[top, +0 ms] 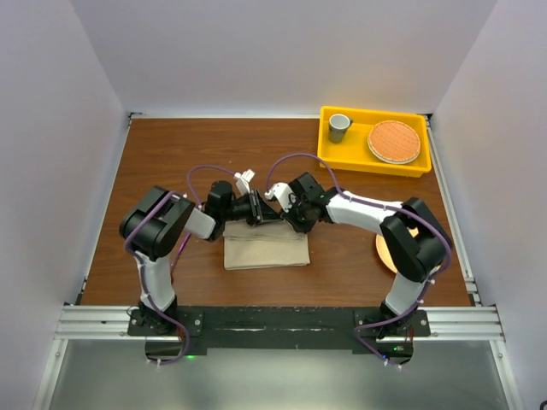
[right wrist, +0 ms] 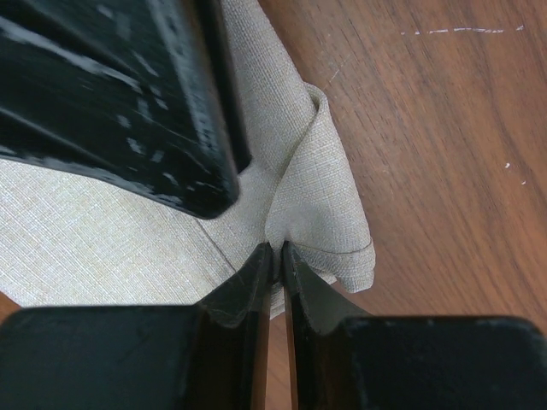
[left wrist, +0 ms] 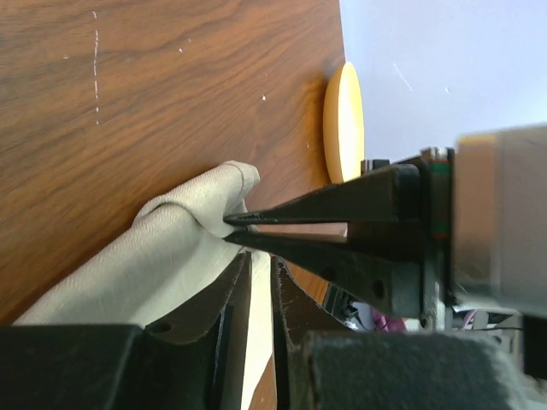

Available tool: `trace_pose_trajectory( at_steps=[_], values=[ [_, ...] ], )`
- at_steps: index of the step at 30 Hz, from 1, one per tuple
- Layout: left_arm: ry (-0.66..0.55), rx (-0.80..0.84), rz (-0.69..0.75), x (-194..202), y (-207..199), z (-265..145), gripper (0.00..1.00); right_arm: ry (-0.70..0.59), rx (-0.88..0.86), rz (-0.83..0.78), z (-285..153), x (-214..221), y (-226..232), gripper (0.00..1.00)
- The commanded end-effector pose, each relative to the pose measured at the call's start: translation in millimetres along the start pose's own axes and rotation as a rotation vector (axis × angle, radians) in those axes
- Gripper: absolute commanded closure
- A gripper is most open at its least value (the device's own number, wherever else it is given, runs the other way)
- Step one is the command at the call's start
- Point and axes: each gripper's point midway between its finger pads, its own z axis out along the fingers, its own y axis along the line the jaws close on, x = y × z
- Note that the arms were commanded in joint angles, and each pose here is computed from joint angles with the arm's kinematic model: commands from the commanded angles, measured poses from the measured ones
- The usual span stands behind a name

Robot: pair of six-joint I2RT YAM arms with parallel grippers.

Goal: Fold the napkin into a case and place the utensils inside
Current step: Smooth out the 2/3-rectangle-folded napkin at the center of the board.

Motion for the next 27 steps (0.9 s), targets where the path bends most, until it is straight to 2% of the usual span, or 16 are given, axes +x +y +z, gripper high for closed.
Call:
trace_pose_trajectory(
  at_steps=[1, 13, 18, 19, 20, 22, 27],
  values=[
    [-0.052, 0.05, 0.006, -15, -12, 17, 0.81, 0.051, 0.011, -0.015, 4, 25, -4, 0.86],
    [-0.06, 0.04, -0.052, -16, -2, 45, 0.85, 0.007, 0.022, -0.064, -6, 20, -7, 0.85],
    [-0.016, -0.03, -0.067, -7, 19, 58, 0.89, 0.004, 0.023, -0.072, -7, 21, -7, 0.82],
    [-0.008, -0.051, -0.072, -3, 25, 59, 0.9, 0.016, 0.03, -0.074, -9, 22, -8, 0.8],
    [0.009, -0.093, -0.098, 4, 36, 58, 0.91, 0.012, 0.036, -0.07, -13, 18, -10, 0.73],
    [0.02, -0.139, -0.103, 12, 52, 54, 0.93, 0.008, 0.034, -0.05, -29, 13, -10, 0.67],
    [0.035, -0.211, -0.12, 29, 75, 45, 0.95, -0.093, -0.001, 0.072, -84, -33, -15, 0.37]
  ],
)
